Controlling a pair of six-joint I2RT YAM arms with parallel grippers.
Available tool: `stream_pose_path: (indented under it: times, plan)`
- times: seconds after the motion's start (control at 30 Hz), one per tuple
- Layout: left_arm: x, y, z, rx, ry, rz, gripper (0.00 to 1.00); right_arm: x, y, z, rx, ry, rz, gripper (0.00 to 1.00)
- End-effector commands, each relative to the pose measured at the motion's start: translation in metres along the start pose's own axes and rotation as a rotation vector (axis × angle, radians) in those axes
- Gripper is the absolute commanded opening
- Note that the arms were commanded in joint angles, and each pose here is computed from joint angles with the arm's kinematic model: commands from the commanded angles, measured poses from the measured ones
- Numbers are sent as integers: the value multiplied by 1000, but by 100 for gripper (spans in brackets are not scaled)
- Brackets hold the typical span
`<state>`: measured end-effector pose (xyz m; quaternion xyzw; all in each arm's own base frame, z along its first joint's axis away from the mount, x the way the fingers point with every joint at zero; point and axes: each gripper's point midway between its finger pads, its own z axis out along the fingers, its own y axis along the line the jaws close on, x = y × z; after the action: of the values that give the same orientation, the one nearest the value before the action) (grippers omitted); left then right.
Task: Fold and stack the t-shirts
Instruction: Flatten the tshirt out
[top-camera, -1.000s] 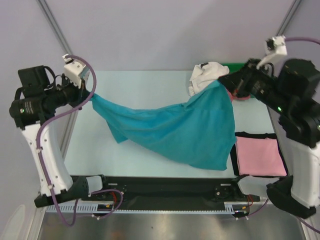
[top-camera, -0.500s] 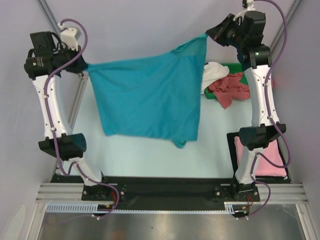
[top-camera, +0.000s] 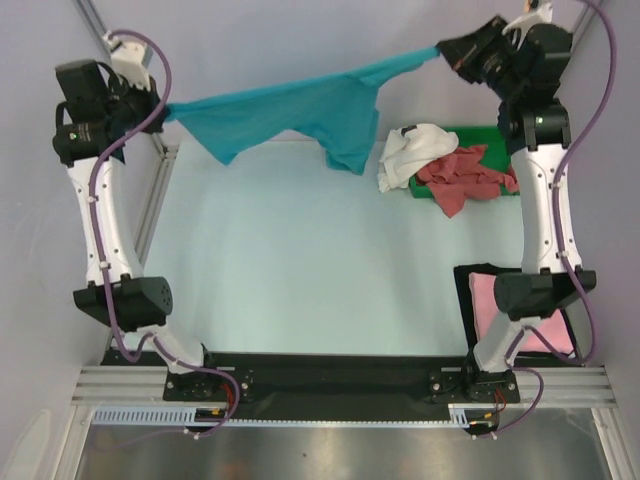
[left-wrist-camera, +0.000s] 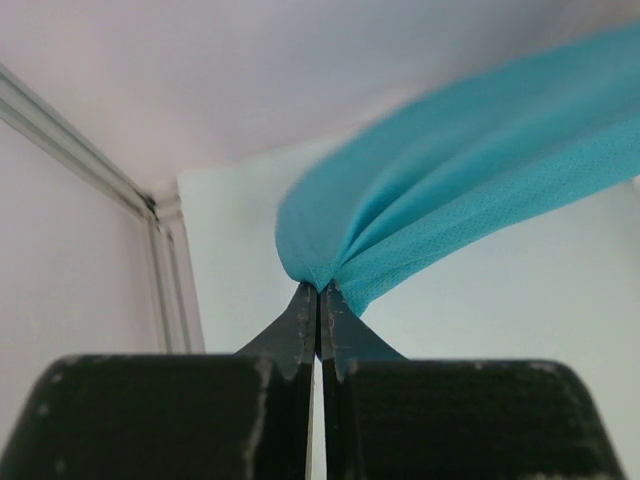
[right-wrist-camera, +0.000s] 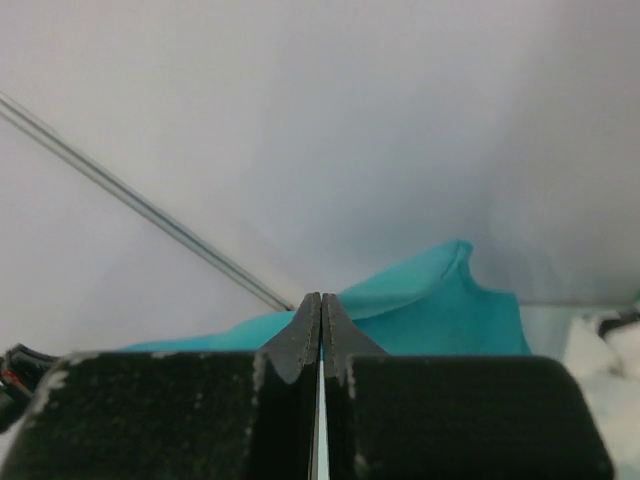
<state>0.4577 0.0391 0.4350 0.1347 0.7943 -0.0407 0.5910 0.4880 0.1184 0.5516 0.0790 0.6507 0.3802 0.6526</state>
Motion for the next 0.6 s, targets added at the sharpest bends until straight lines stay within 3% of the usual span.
stream_pose_path:
  times: [0.0, 0.03, 0.07, 0.1, 0.17, 0.2, 0.23, 0.27, 0.33, 0.37, 0.47, 0.57]
  plan:
    - [43, -2, -2, 11, 85, 28, 0, 17, -12, -31, 70, 43, -96, 0]
    - [49, -8, -12, 18, 91, 69, 0, 54, -39, -35, 136, 127, -90, 0]
    - [64, -11, -13, 31, 121, 83, 0, 57, -28, -55, 145, 125, -113, 0]
    - [105, -16, -8, 58, 208, 94, 0, 72, -34, -69, 174, 165, -143, 0]
    - [133, -27, -23, 71, 253, 126, 0, 138, -73, -97, 294, 313, -128, 0]
    - [181, -37, -23, 105, 349, 100, 1, 143, -68, -123, 301, 310, -134, 0]
    - [200, -39, -27, 118, 380, 135, 0, 162, -76, -136, 330, 346, -111, 0]
    - [239, -52, -36, 147, 449, 122, 0, 214, -103, -162, 400, 461, -74, 0]
    - [276, -60, -44, 179, 520, 148, 0, 243, -103, -197, 422, 501, -29, 0]
    - [294, -63, -50, 184, 562, 153, 0, 288, -132, -227, 517, 603, -9, 0]
    - [364, -83, -72, 248, 725, 133, 0, 347, -145, -280, 590, 725, 79, 0]
    - [402, -90, -91, 279, 829, 149, 0, 374, -145, -314, 642, 774, 170, 0]
